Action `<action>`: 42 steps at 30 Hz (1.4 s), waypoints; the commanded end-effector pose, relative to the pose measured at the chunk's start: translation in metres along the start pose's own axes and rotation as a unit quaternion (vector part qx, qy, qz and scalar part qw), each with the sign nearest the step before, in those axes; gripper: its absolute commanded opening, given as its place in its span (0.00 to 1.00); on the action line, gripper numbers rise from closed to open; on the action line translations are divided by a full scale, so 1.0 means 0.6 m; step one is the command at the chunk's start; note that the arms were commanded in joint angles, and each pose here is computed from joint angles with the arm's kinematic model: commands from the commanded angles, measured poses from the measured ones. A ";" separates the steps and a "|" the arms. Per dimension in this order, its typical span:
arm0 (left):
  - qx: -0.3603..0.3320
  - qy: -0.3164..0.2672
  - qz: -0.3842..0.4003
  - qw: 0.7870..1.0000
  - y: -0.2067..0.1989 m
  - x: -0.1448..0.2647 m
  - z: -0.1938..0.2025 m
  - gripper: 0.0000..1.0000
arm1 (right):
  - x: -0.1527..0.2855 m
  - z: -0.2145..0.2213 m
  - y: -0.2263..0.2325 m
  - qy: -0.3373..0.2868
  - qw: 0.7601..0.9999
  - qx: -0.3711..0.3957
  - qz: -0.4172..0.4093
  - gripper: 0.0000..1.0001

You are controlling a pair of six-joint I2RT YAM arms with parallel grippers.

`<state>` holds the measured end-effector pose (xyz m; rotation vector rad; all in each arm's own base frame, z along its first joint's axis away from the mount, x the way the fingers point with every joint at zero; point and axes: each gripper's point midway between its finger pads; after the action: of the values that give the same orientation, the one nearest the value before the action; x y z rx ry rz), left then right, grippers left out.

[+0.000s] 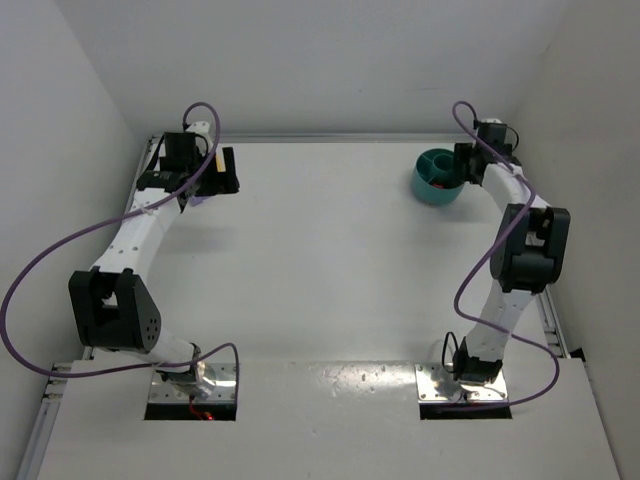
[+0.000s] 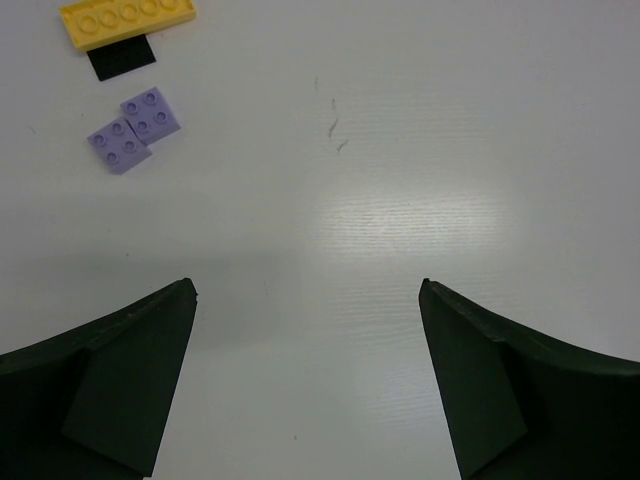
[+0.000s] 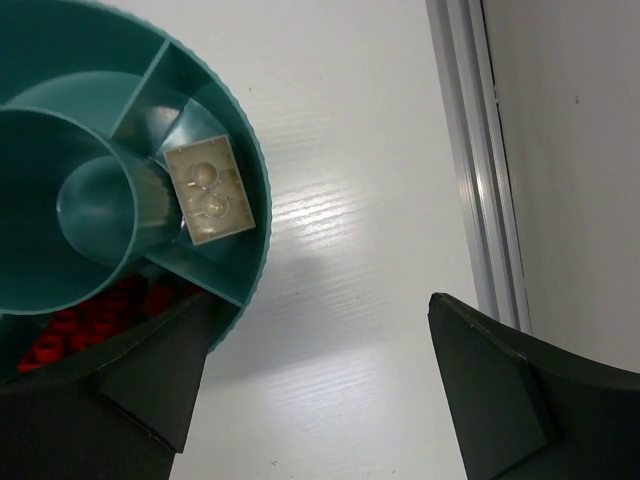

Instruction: Sort the legos into containers by color

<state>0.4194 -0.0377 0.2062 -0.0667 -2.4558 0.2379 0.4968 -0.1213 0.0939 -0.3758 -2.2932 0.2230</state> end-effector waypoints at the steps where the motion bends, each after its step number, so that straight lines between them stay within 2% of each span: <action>1: -0.003 -0.024 0.014 1.000 -0.017 0.007 -0.028 1.00 | 0.056 -0.110 -0.027 -0.092 0.995 -0.044 -0.001 0.89; 5: -0.004 -0.029 0.015 0.999 -0.018 0.013 -0.032 1.00 | 0.077 -0.146 -0.030 -0.114 0.992 -0.052 -0.011 0.89; 8: -0.004 -0.029 0.015 0.999 -0.017 0.010 -0.029 1.00 | 0.092 -0.157 -0.006 -0.120 0.990 -0.053 -0.057 0.89; 11: -0.004 -0.029 0.015 0.999 -0.017 0.010 -0.029 1.00 | 0.107 -0.158 0.040 -0.113 0.986 -0.045 -0.116 0.86; 14: -0.004 -0.028 0.020 0.999 -0.020 0.010 -0.029 1.00 | 0.133 -0.155 0.094 -0.108 0.970 -0.052 -0.211 0.83; 19: -0.003 -0.023 0.019 1.000 -0.018 0.008 -0.022 1.00 | 0.145 -0.152 0.164 -0.080 0.950 -0.056 -0.298 0.82; 27: -0.003 -0.022 0.023 0.999 -0.021 0.008 -0.022 1.00 | 0.137 -0.161 0.225 -0.068 0.946 -0.013 -0.317 0.82; 35: -0.003 -0.023 0.019 1.000 -0.018 0.005 -0.020 1.00 | 0.095 -0.138 0.253 -0.032 0.965 0.024 -0.261 0.83; 42: -0.003 -0.023 0.019 1.000 -0.018 0.005 -0.020 1.00 | 0.077 -0.120 0.268 -0.017 0.971 0.048 -0.234 0.84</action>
<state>0.4208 -0.0408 0.2079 -0.0898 -2.4623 0.2458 0.5386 0.0561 0.1126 0.2749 -2.2645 0.0397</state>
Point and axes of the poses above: each gripper's point midway between its finger pads, its own x axis back along the fingers, its own y axis along the line the jaws close on, z = x × y, and after that the axes turned 3 degrees about x, right-handed
